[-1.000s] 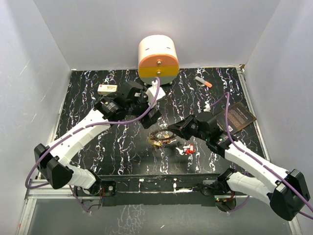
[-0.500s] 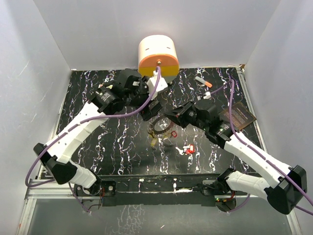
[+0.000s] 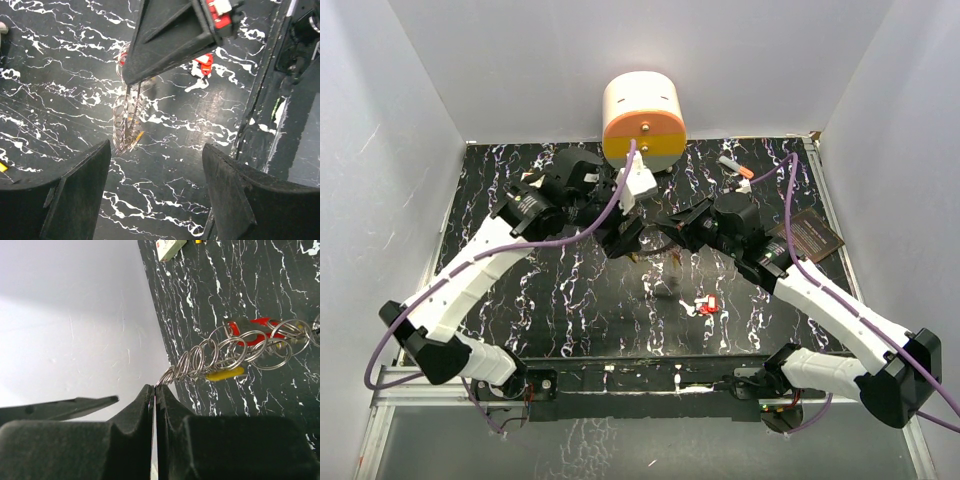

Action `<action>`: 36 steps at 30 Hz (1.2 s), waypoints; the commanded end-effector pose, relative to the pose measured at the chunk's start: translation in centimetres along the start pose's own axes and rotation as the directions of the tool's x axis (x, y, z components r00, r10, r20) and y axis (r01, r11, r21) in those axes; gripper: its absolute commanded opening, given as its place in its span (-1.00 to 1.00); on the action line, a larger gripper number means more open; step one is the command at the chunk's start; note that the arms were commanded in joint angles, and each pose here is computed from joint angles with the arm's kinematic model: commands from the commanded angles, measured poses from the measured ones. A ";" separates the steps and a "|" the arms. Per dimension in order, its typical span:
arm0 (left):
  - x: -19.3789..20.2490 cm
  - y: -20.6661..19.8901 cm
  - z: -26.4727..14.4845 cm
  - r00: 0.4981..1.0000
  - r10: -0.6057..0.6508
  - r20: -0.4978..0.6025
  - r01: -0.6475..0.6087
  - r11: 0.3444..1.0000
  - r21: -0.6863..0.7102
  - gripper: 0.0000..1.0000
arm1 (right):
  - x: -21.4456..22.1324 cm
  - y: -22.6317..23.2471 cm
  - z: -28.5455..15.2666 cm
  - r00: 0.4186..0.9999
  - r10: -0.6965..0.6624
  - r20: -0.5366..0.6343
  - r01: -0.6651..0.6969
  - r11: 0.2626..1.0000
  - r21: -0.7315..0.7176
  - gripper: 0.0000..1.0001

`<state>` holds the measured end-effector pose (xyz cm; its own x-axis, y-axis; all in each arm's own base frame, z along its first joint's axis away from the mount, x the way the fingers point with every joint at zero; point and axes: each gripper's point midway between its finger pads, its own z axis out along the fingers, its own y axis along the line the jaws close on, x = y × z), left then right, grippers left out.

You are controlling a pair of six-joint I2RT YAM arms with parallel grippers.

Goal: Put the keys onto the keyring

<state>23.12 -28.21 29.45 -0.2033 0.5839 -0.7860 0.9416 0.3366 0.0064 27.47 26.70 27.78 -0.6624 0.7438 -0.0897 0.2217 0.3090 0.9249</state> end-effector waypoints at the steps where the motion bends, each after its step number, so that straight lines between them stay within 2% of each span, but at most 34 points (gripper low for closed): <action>1: -2.0 -2.4 -2.7 0.994 0.006 0.112 -0.013 0.998 0.065 0.42 | -0.8 5.0 -1.3 0.999 -0.018 0.037 0.023 0.989 -0.143 -0.85; 13: 0.8 -5.9 -0.5 0.993 -0.105 0.047 0.088 0.958 0.271 0.37 | -0.7 5.4 -1.6 0.999 -0.020 0.036 0.026 0.987 -0.157 -0.84; 27: 3.3 -3.1 1.9 0.998 -0.068 -0.016 0.069 0.987 0.147 0.58 | 0.9 5.3 -1.7 0.999 -0.036 -0.040 0.029 0.984 -0.176 -0.85; 36: 2.7 -2.1 3.0 0.998 -0.066 -0.015 0.068 0.989 0.130 0.64 | 1.5 4.2 -2.0 0.998 -0.018 -0.059 0.009 0.988 -0.157 -0.84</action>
<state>20.68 -29.12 24.72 -0.2899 0.5825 -0.7594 0.9493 0.2759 -0.1508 26.33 27.61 27.64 -0.7080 0.7010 -0.0855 0.2074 0.3221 0.9237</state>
